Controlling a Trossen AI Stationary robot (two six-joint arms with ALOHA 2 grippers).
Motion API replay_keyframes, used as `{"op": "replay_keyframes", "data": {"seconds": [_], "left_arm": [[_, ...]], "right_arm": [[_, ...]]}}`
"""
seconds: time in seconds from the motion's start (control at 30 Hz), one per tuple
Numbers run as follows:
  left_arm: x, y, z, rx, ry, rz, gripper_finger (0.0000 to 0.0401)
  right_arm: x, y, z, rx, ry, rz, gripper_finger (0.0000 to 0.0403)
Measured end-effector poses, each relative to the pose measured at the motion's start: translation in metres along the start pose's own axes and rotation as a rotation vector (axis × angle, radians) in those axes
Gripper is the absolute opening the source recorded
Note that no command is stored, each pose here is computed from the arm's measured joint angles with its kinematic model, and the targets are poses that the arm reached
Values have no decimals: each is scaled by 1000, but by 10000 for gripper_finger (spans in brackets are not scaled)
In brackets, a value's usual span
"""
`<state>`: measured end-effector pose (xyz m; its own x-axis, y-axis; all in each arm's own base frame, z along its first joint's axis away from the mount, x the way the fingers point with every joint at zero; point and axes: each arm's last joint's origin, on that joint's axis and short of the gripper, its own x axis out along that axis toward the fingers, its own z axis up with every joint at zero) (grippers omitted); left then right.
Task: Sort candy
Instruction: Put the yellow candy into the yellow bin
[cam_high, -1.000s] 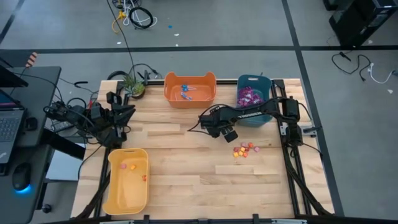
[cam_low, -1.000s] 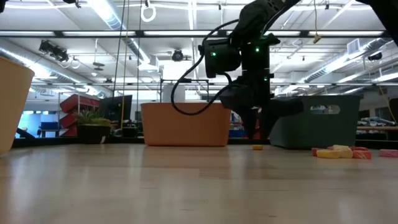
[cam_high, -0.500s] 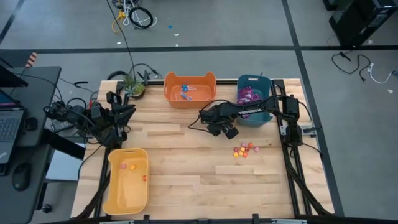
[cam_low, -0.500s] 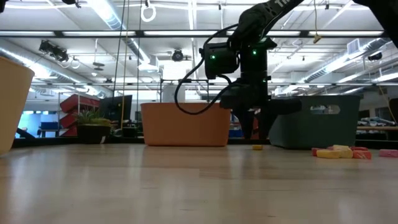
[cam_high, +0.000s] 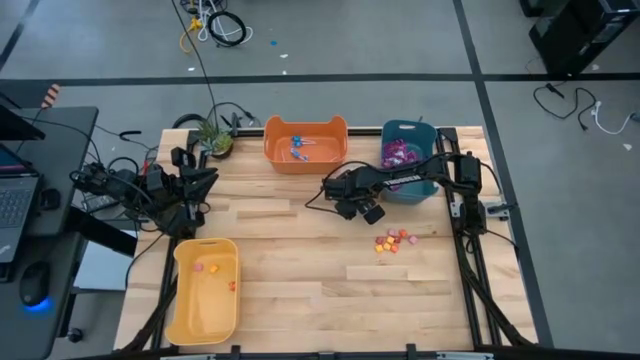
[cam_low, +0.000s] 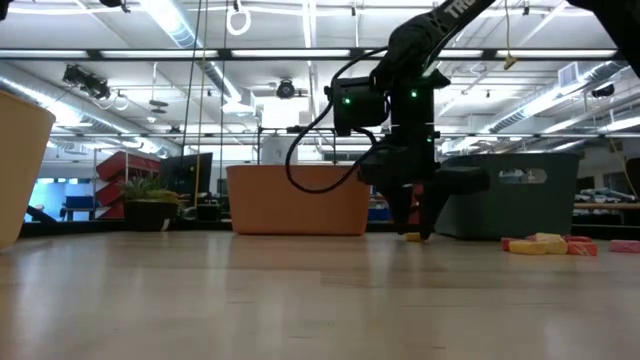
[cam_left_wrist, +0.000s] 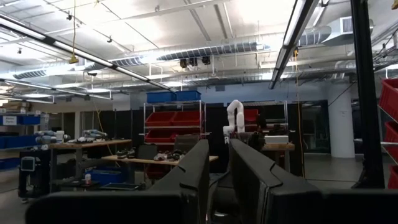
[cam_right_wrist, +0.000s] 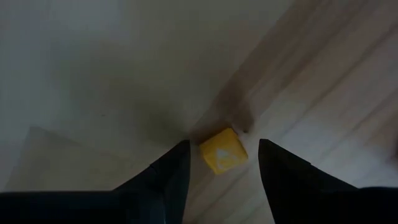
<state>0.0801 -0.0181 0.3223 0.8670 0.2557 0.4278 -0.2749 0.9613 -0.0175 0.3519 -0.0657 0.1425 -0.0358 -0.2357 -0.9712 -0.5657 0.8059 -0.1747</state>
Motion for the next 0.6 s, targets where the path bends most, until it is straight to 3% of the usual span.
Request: {"op": "replay_keyframes", "data": {"seconds": [0.6], "left_arm": [[0, 0, 0, 1, 1, 0, 67]], "right_arm": [[2, -8, -5, 12, -37, 10, 122]]}}
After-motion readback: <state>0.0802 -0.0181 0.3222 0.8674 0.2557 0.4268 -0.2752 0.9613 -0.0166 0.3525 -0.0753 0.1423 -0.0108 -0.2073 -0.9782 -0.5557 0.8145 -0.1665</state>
